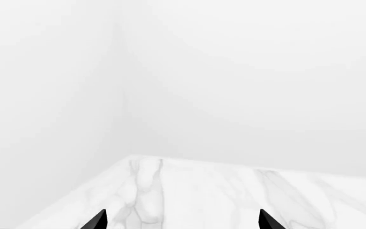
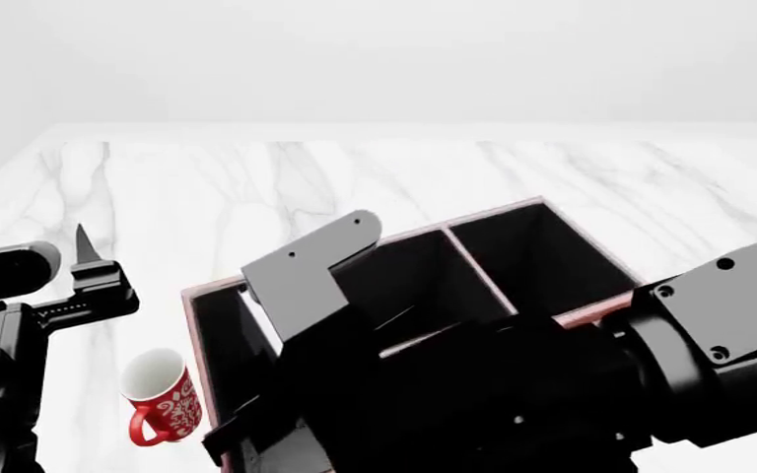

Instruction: Pick up the book and place it in the left compartment of the caddy.

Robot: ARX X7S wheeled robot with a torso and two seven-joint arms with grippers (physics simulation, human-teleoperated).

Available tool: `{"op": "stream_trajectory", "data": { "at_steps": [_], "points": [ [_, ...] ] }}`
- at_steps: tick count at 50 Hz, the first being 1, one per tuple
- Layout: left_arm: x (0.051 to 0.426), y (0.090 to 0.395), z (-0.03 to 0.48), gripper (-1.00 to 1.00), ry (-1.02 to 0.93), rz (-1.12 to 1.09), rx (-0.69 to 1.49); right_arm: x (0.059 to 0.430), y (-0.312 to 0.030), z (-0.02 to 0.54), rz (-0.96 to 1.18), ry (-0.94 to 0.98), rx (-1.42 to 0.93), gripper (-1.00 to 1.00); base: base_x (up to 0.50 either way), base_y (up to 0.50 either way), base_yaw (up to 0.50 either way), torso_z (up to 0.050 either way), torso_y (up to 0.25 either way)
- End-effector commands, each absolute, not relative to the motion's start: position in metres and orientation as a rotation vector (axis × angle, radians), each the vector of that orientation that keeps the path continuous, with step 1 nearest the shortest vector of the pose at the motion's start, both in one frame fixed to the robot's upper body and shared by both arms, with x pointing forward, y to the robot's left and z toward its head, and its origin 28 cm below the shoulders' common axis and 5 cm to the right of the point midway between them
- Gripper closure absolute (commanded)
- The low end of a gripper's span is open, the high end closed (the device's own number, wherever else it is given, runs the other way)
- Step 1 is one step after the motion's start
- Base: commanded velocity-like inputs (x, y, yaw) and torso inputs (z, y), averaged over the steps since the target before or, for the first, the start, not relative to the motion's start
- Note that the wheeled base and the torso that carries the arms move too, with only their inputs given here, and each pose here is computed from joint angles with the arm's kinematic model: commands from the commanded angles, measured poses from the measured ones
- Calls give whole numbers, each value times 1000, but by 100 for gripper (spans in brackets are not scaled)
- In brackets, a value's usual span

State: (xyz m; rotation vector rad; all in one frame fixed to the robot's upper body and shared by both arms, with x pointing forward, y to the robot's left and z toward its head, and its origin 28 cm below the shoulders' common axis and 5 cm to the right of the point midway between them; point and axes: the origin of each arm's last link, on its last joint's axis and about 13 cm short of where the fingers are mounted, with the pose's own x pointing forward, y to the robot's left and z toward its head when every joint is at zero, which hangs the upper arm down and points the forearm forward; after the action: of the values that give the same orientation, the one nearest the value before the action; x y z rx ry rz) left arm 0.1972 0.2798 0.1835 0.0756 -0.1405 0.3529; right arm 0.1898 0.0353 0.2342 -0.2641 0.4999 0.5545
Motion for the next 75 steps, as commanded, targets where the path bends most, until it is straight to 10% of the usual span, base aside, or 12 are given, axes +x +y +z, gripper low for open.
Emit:
{"op": "stream_trajectory", "data": {
  "at_steps": [1, 75],
  "points": [
    [197, 280, 181, -100, -137, 352, 74, 206, 42, 224, 554, 492, -261, 100, 0, 0, 0, 0, 0],
    [197, 280, 177, -100, -130, 348, 74, 220, 48, 164, 610, 646, -324, 100, 0, 0, 0, 0, 1]
  ]
}}
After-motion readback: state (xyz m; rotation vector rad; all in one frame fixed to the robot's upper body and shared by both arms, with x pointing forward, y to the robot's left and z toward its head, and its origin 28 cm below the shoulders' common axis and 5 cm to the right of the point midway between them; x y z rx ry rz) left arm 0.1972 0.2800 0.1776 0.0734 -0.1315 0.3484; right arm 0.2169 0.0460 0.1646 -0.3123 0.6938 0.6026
